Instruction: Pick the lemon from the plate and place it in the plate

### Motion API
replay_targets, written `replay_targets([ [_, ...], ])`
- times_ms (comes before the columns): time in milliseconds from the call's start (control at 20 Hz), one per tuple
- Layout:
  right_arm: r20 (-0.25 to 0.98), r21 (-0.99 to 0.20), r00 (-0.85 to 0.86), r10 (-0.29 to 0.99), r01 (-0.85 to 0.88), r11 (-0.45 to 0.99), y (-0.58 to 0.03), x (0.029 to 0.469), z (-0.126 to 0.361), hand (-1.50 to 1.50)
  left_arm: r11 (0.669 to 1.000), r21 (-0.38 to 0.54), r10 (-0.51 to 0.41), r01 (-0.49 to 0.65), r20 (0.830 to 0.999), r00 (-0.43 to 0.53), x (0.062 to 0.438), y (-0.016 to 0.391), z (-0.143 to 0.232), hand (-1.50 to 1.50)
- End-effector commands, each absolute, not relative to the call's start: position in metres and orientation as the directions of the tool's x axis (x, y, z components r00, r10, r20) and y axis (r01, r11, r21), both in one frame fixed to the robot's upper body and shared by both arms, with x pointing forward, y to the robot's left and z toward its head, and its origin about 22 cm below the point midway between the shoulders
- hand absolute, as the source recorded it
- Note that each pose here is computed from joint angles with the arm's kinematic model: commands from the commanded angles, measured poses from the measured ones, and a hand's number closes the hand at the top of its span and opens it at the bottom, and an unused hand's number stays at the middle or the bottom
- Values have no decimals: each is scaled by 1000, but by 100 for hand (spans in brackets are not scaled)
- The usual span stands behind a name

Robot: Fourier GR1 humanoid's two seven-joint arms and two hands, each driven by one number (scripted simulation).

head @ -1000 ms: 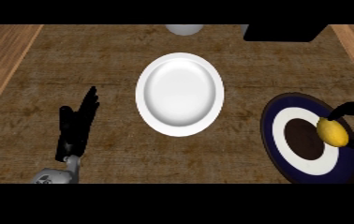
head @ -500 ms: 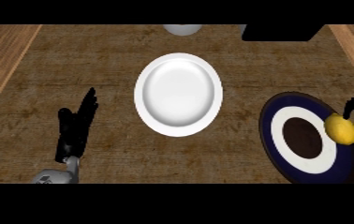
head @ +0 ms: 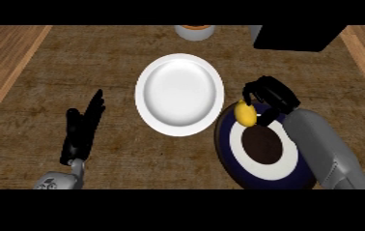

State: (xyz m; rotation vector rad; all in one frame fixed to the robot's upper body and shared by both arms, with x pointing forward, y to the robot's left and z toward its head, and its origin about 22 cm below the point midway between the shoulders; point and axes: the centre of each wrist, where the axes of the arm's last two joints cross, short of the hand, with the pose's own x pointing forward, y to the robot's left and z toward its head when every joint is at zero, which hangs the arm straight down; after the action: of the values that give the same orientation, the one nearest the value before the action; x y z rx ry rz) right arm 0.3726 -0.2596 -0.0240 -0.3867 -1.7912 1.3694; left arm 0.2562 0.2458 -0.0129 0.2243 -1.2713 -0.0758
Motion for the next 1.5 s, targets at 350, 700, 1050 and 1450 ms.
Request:
replay_targets([
  [350,458,-826,-531,713,41,562,-54,369,53,150,970,228,-189,-89,929,319,249,254,-22,0],
  [700,483,-832,-344,805,108,545,-2,329,93,150,969,222,-178,-113,935,308,253,250,-14,0],
  [1050,435,-872,-248,865,125,474,11,352,118,150,977,199,-170,-79,944,282,249,243,-7,0],
  [1450,401,-916,-180,898,-41,400,-13,371,81,150,974,201,-167,-101,947,274,256,254,-6,0],
])
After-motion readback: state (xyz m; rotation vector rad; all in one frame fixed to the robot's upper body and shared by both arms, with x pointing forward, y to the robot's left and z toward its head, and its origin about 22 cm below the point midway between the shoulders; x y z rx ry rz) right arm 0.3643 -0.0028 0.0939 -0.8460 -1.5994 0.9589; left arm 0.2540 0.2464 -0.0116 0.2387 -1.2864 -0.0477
